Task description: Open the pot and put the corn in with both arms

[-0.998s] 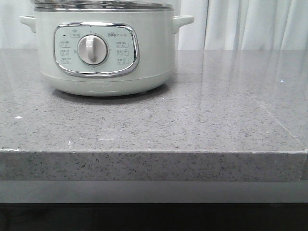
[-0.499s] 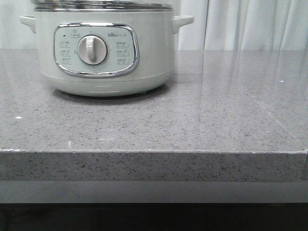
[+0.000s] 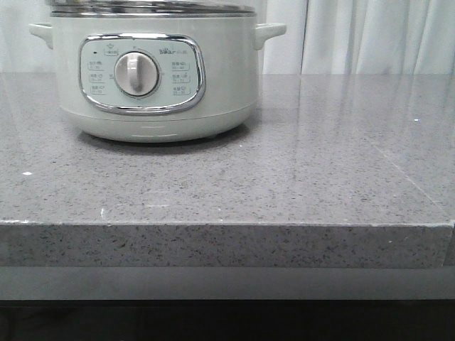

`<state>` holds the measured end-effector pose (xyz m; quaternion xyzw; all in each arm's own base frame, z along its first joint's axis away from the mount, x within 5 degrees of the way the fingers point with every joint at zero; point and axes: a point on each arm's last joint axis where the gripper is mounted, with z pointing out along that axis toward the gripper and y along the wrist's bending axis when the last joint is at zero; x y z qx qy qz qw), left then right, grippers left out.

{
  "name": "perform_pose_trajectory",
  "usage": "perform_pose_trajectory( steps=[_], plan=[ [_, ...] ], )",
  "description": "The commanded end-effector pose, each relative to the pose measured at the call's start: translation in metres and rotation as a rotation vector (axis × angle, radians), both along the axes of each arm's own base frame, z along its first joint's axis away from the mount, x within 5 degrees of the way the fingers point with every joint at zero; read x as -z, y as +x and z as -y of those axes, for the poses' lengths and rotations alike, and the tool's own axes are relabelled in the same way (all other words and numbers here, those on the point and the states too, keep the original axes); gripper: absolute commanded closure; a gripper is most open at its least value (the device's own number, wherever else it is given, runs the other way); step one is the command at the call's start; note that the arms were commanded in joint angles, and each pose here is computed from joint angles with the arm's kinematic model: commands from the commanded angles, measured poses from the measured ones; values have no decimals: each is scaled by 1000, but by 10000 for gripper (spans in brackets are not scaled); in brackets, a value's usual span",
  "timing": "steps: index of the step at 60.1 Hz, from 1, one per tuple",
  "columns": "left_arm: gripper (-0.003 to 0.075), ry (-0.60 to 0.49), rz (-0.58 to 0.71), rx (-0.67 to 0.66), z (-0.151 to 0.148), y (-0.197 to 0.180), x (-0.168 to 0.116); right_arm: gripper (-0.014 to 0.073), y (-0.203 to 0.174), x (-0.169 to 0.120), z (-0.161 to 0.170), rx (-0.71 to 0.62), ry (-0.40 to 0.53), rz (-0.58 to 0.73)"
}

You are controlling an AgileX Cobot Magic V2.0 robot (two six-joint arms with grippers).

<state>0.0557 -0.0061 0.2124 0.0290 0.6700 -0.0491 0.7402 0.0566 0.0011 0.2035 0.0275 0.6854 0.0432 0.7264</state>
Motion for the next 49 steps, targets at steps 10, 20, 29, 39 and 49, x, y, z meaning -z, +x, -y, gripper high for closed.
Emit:
perform_pose_trajectory(
  steps=[10, 20, 29, 39, 49],
  plan=[
    [741, -26, 91, -4, -1, -2, -7, 662, -3, -9, 1, 17, -11, 111],
    [741, -26, 91, -4, -1, -2, -7, 662, -3, -9, 1, 17, -11, 109],
    [741, -26, 91, -4, -1, -2, -7, 662, -3, -9, 1, 17, -11, 109],
    [741, -26, 91, -4, -1, -2, -7, 662, -3, -9, 1, 17, -11, 109],
    [741, -26, 91, -4, -1, -2, -7, 662, -3, -9, 1, 17, -11, 109]
  ],
)
